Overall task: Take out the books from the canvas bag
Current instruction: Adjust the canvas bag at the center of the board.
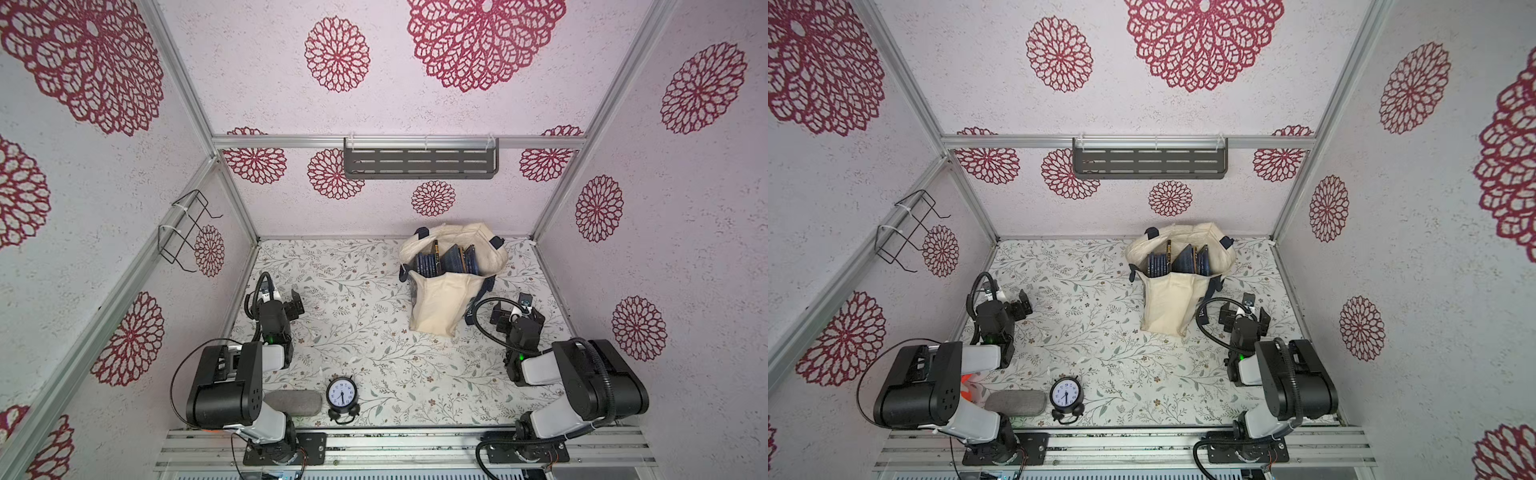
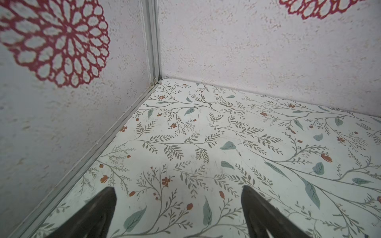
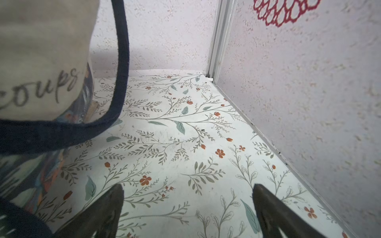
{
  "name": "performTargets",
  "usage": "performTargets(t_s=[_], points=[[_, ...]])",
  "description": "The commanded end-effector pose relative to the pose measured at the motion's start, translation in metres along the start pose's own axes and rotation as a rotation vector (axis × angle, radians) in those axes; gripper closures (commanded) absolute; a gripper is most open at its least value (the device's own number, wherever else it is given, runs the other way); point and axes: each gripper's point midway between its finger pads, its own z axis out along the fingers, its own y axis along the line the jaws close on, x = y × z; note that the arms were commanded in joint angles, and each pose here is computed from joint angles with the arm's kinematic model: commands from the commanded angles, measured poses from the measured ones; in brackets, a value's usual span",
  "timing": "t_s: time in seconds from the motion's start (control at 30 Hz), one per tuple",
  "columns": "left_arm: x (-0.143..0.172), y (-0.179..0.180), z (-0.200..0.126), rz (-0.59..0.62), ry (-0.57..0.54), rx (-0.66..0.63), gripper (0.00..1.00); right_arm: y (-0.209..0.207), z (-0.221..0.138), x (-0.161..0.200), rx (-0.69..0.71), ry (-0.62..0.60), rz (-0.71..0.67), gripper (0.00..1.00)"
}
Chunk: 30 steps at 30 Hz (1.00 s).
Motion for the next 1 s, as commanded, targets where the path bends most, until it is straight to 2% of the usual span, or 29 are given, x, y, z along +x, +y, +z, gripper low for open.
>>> performTargets(t_s=[0.0,0.67,0.73,0.83,0.87,0.9,0.97], points=[[-0.008,-0.001,0.002,0.007,-0.029,-0.004,0.02,0.002,0.002,-0.013,-0.007,-0.04,0.029,0.01],[-0.007,0.0,0.001,0.006,-0.027,-0.003,0.02,0.0,0.001,-0.013,-0.001,-0.046,0.029,0.01],[-0.016,-0.001,0.0,0.009,-0.044,-0.01,0.02,-0.001,-0.003,-0.018,0.008,-0.062,0.024,0.01],[-0.04,0.0,-0.003,0.031,0.034,-0.07,0.02,-0.006,-0.016,-0.036,0.056,-0.101,0.02,0.01],[-0.049,0.004,-0.004,0.018,0.058,-0.101,0.02,-0.003,-0.018,-0.044,0.06,-0.099,0.0,0.01],[-0.062,0.013,-0.007,-0.058,0.05,-0.156,0.02,0.002,-0.02,-0.053,0.054,-0.098,-0.017,0.01],[-0.076,0.017,-0.014,-0.193,0.104,-0.186,0.02,-0.002,-0.022,-0.068,0.083,-0.09,0.065,0.01]])
